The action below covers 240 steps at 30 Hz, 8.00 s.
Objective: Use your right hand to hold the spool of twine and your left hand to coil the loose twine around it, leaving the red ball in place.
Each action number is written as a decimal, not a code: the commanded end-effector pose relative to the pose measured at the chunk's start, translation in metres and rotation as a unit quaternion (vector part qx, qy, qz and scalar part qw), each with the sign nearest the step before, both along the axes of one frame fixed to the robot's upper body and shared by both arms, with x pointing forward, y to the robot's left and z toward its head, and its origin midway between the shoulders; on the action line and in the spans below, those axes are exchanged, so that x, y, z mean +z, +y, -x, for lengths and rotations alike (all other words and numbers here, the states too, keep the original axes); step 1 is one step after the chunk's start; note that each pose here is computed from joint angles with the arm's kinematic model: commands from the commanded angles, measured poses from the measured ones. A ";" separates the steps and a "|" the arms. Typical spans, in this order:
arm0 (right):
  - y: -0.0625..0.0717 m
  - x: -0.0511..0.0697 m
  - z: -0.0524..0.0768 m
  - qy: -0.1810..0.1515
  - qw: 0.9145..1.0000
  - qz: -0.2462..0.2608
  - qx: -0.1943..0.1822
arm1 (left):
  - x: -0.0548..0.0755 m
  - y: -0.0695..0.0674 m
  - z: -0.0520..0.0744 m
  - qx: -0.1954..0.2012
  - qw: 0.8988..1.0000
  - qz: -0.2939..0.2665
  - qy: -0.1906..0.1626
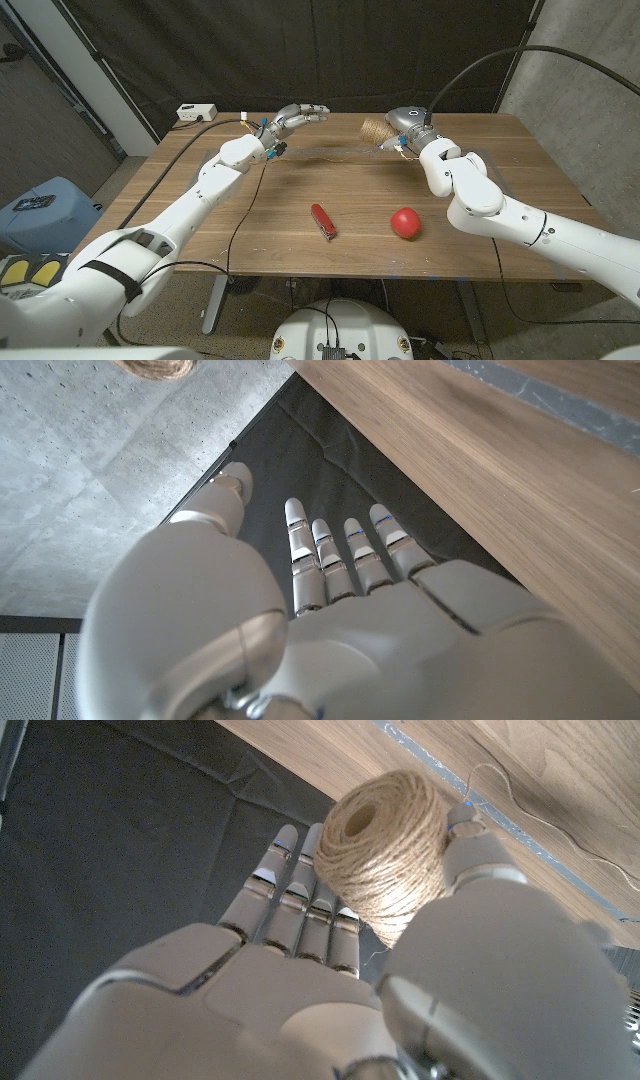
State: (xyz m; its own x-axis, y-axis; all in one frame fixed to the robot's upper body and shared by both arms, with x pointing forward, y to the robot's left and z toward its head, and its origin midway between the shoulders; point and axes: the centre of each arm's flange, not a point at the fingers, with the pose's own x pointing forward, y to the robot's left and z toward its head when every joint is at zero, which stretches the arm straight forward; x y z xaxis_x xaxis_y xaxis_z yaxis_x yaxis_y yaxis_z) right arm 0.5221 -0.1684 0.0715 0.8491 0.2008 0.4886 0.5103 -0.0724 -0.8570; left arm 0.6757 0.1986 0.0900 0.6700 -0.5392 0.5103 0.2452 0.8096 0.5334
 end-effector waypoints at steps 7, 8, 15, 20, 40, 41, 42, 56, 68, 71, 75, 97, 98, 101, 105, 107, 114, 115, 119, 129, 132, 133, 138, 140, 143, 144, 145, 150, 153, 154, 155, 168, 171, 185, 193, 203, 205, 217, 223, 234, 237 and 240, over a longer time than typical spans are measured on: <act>0.006 0.013 0.010 -0.015 1.000 0.009 0.016 | 0.005 -0.016 -0.009 -0.007 0.999 -0.041 0.007; 0.006 0.014 0.010 -0.015 1.000 0.009 0.017 | 0.004 -0.017 -0.009 -0.007 0.999 -0.041 0.008; 0.007 0.020 0.014 -0.020 0.999 0.016 0.022 | -0.001 -0.022 -0.014 -0.009 0.998 -0.053 0.019; 0.008 0.023 0.019 -0.028 0.999 0.033 0.029 | -0.003 -0.024 -0.017 -0.008 0.998 -0.062 0.024; 0.008 0.024 0.025 -0.034 0.994 0.092 0.037 | -0.011 -0.038 -0.020 0.002 0.994 -0.102 0.032; 0.008 0.024 0.025 -0.034 0.995 0.091 0.038 | -0.011 -0.040 -0.019 -0.001 0.994 -0.103 0.032; 0.008 0.025 0.025 -0.035 0.994 0.092 0.037 | -0.010 -0.042 -0.018 -0.002 0.994 -0.106 0.029; -0.001 0.028 0.025 -0.038 0.995 0.087 0.024 | -0.007 -0.061 -0.015 -0.027 0.991 -0.131 0.028; -0.003 0.033 0.024 -0.041 0.996 0.082 0.021 | -0.008 -0.065 -0.017 -0.038 0.987 -0.150 0.029; -0.002 0.034 0.025 -0.042 0.996 0.081 0.023 | -0.009 -0.067 -0.017 -0.037 0.987 -0.153 0.028; -0.003 0.036 0.026 -0.044 0.995 0.081 0.023 | -0.013 -0.068 -0.019 -0.042 0.986 -0.158 0.033; -0.002 0.043 0.033 -0.062 0.995 0.077 0.029 | -0.027 -0.082 -0.025 -0.032 0.986 -0.161 0.023; -0.002 0.043 0.033 -0.062 0.995 0.076 0.029 | -0.027 -0.082 -0.025 -0.032 0.986 -0.160 0.023; -0.002 0.045 0.033 -0.064 0.995 0.076 0.031 | -0.028 -0.084 -0.026 -0.031 0.987 -0.159 0.021; -0.001 0.047 0.033 -0.065 0.995 0.075 0.033 | -0.030 -0.087 -0.027 -0.030 0.986 -0.162 0.021; -0.001 0.047 0.033 -0.066 0.994 0.075 0.034 | -0.030 -0.089 -0.027 -0.031 0.986 -0.161 0.022; 0.000 0.049 0.034 -0.065 0.995 0.070 0.038 | -0.032 -0.096 -0.027 -0.031 0.986 -0.163 0.018; -0.001 0.049 0.034 -0.066 0.995 0.069 0.038 | -0.032 -0.097 -0.028 -0.032 0.986 -0.162 0.018; -0.002 0.050 0.035 -0.067 0.995 0.068 0.039 | -0.034 -0.102 -0.030 -0.032 0.986 -0.165 0.020; -0.004 0.052 0.038 -0.072 0.995 0.062 0.041 | -0.035 -0.113 -0.030 -0.032 0.984 -0.173 0.016; -0.004 0.053 0.038 -0.074 0.995 0.061 0.040 | -0.036 -0.115 -0.029 -0.034 0.984 -0.173 0.015; -0.004 0.053 0.038 -0.074 0.995 0.061 0.040 | -0.035 -0.116 -0.029 -0.034 0.984 -0.173 0.013; -0.003 0.055 0.038 -0.077 0.994 0.061 0.040 | -0.035 -0.117 -0.029 -0.034 0.984 -0.172 0.010; -0.002 0.056 0.038 -0.077 0.994 0.062 0.040 | -0.035 -0.118 -0.029 -0.035 0.985 -0.170 0.010; -0.001 0.057 0.037 -0.078 0.994 0.062 0.040 | -0.035 -0.118 -0.028 -0.034 0.985 -0.168 0.009; -0.001 0.057 0.037 -0.077 0.994 0.063 0.040 | -0.035 -0.118 -0.028 -0.035 0.985 -0.168 0.009; -0.001 0.057 0.037 -0.078 0.994 0.062 0.040 | -0.036 -0.118 -0.028 -0.035 0.985 -0.169 0.009; -0.001 0.059 0.036 -0.079 0.994 0.062 0.039 | -0.036 -0.121 -0.026 -0.037 0.984 -0.172 0.008; 0.000 0.060 0.036 -0.082 0.994 0.063 0.039 | -0.036 -0.123 -0.025 -0.038 0.984 -0.173 0.005; 0.000 0.062 0.036 -0.083 0.994 0.063 0.039 | -0.036 -0.125 -0.024 -0.039 0.984 -0.174 0.004; 0.000 0.062 0.036 -0.084 0.994 0.063 0.039 | -0.036 -0.126 -0.023 -0.039 0.984 -0.174 0.004; 0.003 0.068 0.041 -0.093 0.993 0.066 0.042 | -0.041 -0.136 -0.015 -0.047 0.983 -0.178 0.001; 0.004 0.068 0.042 -0.095 0.992 0.065 0.042 | -0.042 -0.138 -0.012 -0.049 0.982 -0.182 0.000; 0.009 0.069 0.047 -0.094 0.992 0.063 0.047 | -0.043 -0.146 -0.002 -0.054 0.980 -0.190 -0.009; 0.009 0.070 0.048 -0.097 0.992 0.060 0.045 | -0.048 -0.153 0.005 -0.064 0.978 -0.199 -0.008; 0.007 0.071 0.047 -0.098 0.993 0.056 0.041 | -0.052 -0.156 0.009 -0.070 0.978 -0.197 -0.010; 0.008 0.071 0.046 -0.098 0.993 0.056 0.041 | -0.051 -0.155 0.009 -0.070 0.979 -0.194 -0.011; 0.010 0.075 0.041 -0.100 0.992 0.060 0.040 | -0.050 -0.143 0.011 -0.064 0.982 -0.176 -0.013; 0.010 0.076 0.040 -0.100 0.992 0.062 0.040 | -0.049 -0.140 0.013 -0.062 0.983 -0.171 -0.015; 0.010 0.079 0.039 -0.100 0.992 0.067 0.039 | -0.047 -0.147 0.021 -0.071 0.981 -0.181 -0.020; 0.010 0.080 0.039 -0.101 0.992 0.068 0.039 | -0.047 -0.149 0.024 -0.072 0.980 -0.187 -0.021; 0.009 0.080 0.039 -0.102 0.992 0.069 0.038 | -0.047 -0.152 0.027 -0.075 0.978 -0.193 -0.022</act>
State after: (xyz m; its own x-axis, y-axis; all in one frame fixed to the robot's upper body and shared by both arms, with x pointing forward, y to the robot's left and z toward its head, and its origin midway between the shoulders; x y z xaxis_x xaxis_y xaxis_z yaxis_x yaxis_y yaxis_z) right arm 0.4822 -0.1585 0.1495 0.7158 0.3359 0.6122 0.6785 -0.1274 -0.7234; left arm 0.6573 0.0538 0.0436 0.5640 -0.7709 0.2959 0.3128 0.5311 0.7875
